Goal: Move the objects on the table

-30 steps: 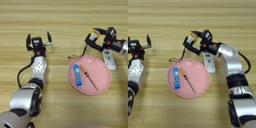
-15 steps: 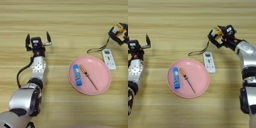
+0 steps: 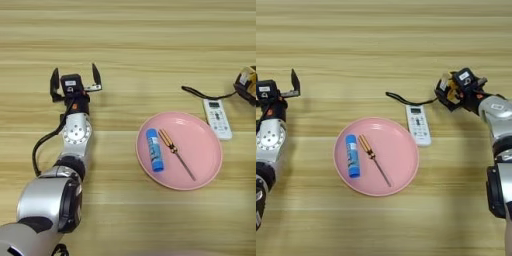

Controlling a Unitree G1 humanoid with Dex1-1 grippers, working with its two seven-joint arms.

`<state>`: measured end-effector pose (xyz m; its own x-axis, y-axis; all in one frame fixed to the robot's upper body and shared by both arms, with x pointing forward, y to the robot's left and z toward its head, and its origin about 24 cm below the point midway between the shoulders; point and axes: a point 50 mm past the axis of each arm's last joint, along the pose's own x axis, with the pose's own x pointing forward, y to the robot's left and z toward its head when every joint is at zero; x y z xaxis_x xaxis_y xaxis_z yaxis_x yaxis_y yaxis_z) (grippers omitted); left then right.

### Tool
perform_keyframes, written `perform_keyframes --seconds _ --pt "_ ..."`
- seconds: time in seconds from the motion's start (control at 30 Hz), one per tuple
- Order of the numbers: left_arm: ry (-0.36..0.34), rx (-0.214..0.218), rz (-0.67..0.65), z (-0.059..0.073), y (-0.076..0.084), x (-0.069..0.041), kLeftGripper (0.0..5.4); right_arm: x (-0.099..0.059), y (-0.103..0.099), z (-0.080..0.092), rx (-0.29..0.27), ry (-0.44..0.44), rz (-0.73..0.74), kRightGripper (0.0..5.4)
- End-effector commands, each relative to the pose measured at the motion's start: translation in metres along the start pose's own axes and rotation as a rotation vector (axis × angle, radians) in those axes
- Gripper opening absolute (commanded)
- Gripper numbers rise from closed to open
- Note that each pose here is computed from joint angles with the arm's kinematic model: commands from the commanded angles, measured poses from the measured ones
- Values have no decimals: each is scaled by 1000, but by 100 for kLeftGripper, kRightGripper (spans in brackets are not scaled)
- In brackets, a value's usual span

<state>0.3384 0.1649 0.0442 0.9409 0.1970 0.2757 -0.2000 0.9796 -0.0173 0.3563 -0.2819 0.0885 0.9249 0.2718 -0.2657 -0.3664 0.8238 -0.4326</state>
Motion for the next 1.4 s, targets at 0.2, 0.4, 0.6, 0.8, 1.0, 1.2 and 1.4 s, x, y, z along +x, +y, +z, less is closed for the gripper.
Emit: perform_keyframes --seconds 0.2,0.4,0.6,0.8,1.0,1.2,1.4 --pt "11 7 -3 0 2 3 540 -4 14 -11 46 -44 68 431" --pt "6 8 -4 0 2 2 540 -30 -6 -17 -11 -49 141 431" --pt "-2 8 -6 1 0 2 540 -60 -34 -8 -164 -35 223 431" --pt "-9 5 -9 2 -2 2 540 -73 -28 -14 -236 -4 341 431" --pt "-10 5 -8 2 -2 2 540 -79 -13 -32 -282 80 454 431" --pt "-7 5 -8 2 -2 3 540 -87 -9 -46 -321 165 514 431" --pt "-1 5 -9 2 -2 4 540 -83 -2 -50 -335 196 553 431"
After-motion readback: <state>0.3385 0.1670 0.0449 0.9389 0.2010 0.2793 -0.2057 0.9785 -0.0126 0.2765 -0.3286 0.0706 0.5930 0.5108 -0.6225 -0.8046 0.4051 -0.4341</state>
